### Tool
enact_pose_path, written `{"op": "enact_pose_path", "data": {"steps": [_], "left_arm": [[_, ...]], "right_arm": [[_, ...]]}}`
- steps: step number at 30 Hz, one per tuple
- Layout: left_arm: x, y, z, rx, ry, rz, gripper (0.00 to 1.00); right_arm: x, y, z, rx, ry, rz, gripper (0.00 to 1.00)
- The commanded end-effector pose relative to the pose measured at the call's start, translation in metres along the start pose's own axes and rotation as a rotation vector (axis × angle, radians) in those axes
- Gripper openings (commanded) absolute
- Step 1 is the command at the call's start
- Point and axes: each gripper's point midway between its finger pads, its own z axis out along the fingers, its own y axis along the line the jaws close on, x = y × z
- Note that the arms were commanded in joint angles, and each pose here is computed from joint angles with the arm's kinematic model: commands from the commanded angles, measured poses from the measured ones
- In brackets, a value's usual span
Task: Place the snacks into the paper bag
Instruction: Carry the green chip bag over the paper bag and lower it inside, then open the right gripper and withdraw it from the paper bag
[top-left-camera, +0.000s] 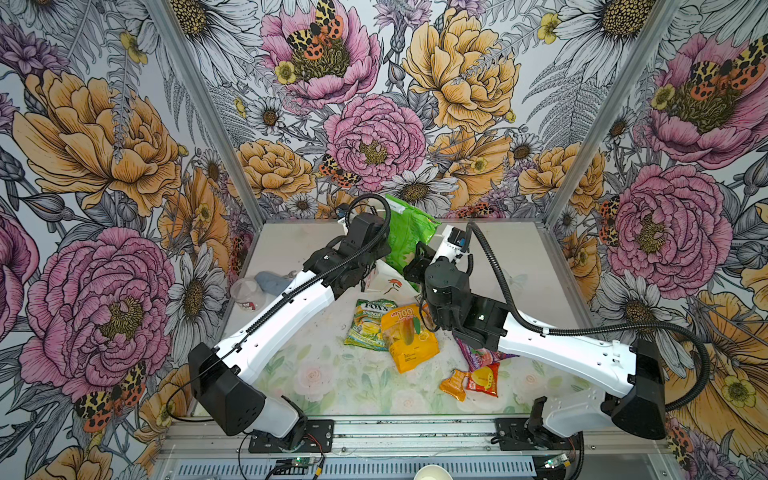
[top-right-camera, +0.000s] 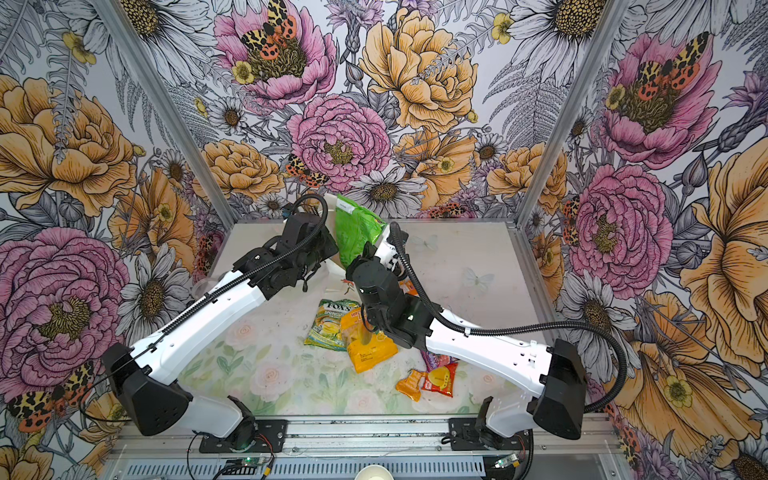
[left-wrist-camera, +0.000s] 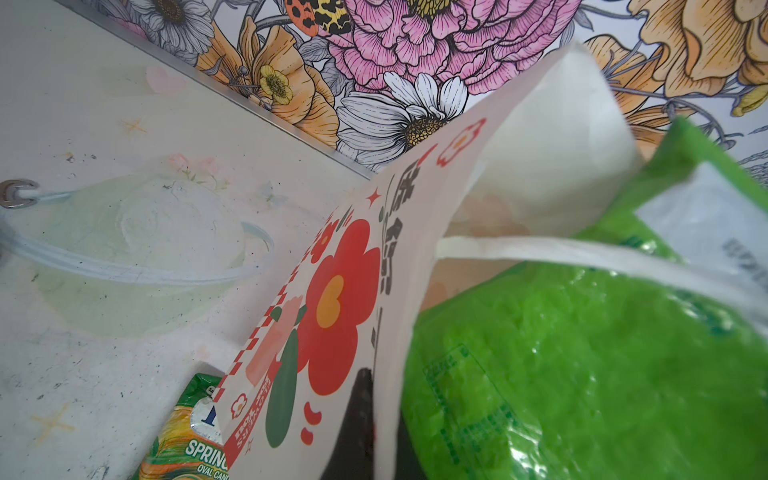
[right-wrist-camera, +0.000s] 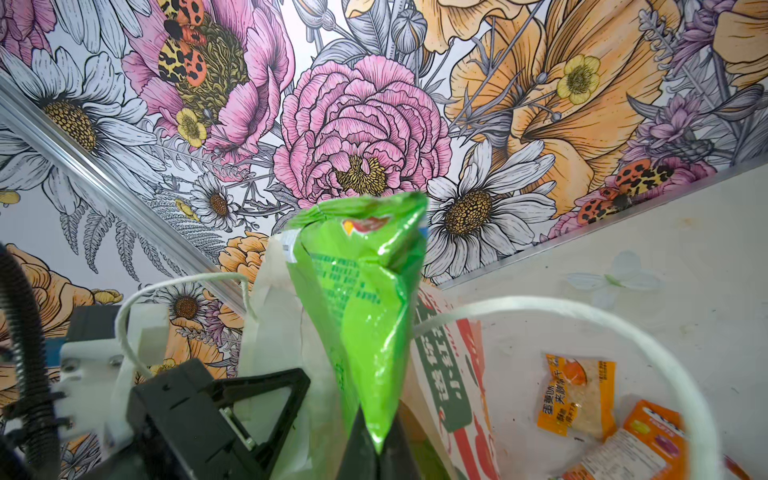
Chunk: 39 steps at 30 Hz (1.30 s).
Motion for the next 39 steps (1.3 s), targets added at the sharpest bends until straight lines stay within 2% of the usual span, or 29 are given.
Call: {"op": "enact_pose_path", "data": {"steps": [1, 3, 6, 8, 11, 19, 26, 32, 36, 39], "left_arm": [[-0.011, -0.004, -0.001, -0.008, -0.032, 0.016, 0.00], [-0.012, -0.004, 0.000, -0.008, -0.034, 0.023, 0.00], [-0.015, -0.006, -0.001, -0.003, -0.039, 0.044, 0.00], [-0.017, -0.009, -0.001, 0.005, -0.039, 0.061, 0.00], [-0.019, -0.015, -0.002, 0.026, -0.040, 0.088, 0.00], [-0.029, -0.018, -0.007, 0.045, -0.069, 0.191, 0.00], [-0.057, 0.022, 0.006, -0.006, -0.047, 0.214, 0.00], [-0.072, 0.075, 0.014, -0.058, 0.017, 0.109, 0.00], [-0.068, 0.100, 0.011, -0.080, 0.061, 0.073, 0.00], [-0.067, 0.118, 0.006, -0.122, 0.077, 0.068, 0.00]], "right_arm": [[-0.009, 0.014, -0.009, -0.052, -0.040, 0.036, 0.00], [-0.004, 0.016, -0.008, -0.055, -0.024, 0.021, 0.03], [0.005, 0.019, -0.006, -0.068, 0.017, -0.006, 0.20], [0.010, 0.019, -0.006, -0.071, 0.046, -0.022, 0.25], [0.010, 0.018, -0.006, -0.082, 0.070, -0.035, 0.29], [-0.013, 0.004, -0.007, -0.111, 0.114, -0.061, 0.34], [-0.029, -0.008, -0.026, -0.153, 0.193, -0.116, 0.44], [-0.029, -0.029, -0.043, -0.135, 0.243, -0.217, 0.57], [-0.013, -0.059, -0.044, -0.073, 0.306, -0.259, 0.64], [0.017, -0.081, -0.043, -0.024, 0.391, -0.235, 0.65]]}}
